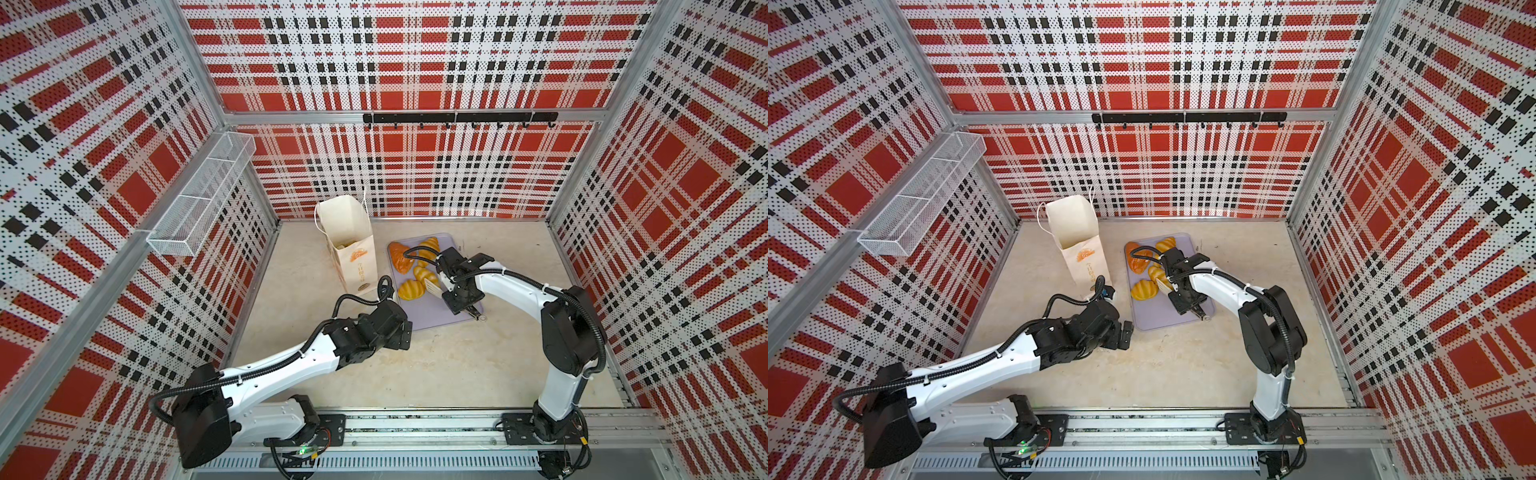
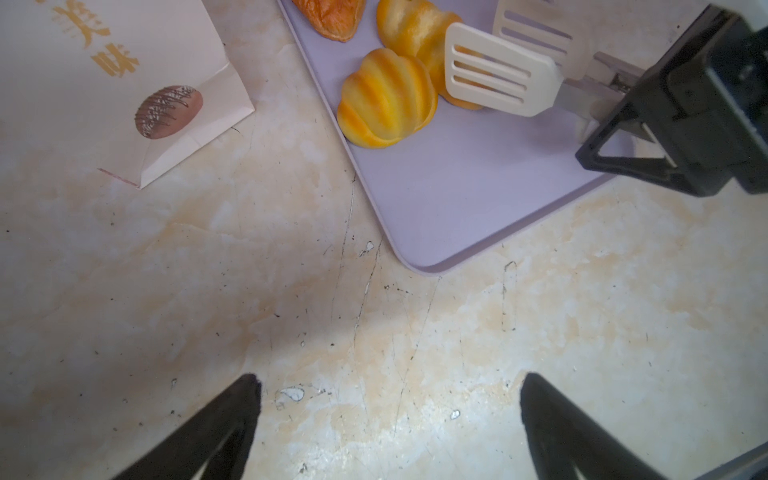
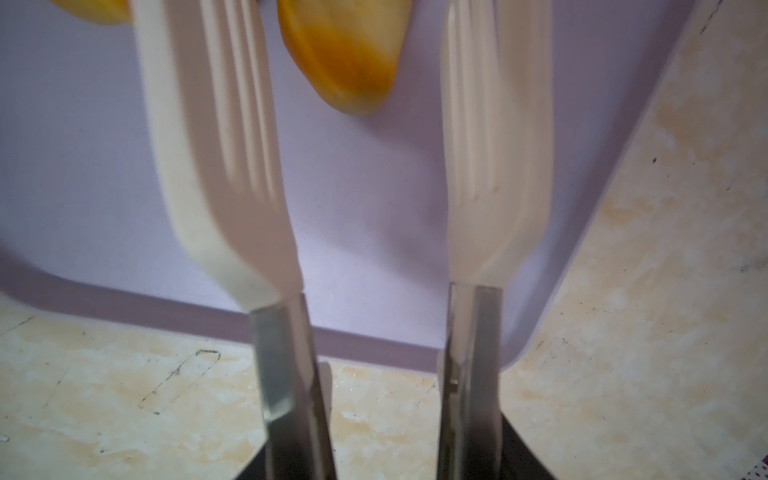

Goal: Place the fake bread into the paper bag
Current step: 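Lower the tongs with right gripper onto an orange elongated bun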

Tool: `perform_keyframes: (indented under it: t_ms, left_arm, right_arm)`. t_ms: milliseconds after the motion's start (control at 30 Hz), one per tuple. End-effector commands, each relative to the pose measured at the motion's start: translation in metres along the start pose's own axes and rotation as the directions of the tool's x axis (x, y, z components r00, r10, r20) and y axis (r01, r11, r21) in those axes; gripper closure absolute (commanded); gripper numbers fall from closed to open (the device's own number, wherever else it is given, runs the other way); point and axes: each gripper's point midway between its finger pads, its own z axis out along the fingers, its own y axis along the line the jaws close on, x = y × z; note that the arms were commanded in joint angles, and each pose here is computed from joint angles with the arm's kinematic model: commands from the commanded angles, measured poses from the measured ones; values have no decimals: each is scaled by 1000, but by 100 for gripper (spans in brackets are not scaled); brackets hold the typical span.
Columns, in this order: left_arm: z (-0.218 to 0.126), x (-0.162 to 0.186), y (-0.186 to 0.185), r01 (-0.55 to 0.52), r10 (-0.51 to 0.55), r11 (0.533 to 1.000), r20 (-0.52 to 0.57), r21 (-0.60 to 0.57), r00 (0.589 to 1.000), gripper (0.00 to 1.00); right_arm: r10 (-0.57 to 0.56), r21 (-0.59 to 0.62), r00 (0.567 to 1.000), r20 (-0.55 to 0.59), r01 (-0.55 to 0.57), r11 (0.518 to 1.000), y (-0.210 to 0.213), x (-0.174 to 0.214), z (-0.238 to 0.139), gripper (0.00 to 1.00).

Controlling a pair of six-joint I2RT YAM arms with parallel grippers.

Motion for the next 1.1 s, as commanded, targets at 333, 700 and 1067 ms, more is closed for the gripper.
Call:
perform_keyframes:
  t_ms: [333,700,1067]
  left_arm:
    - [-8,-12,-1,-6,6,1000,49,-7,999,1]
    - [-5,-12,-5,-14,14,1000,49,6,999,1]
    - [0,-7,-11,-28,27,999,44,19,999,1]
  right_arm:
    - [-30,5,997,-66,30,1000,-2,14,4,63]
    - [5,38,998,-62,-3,999,-12,46,-11,65]
    - [70,39,996,-50,-68,997,-15,62,-12,57]
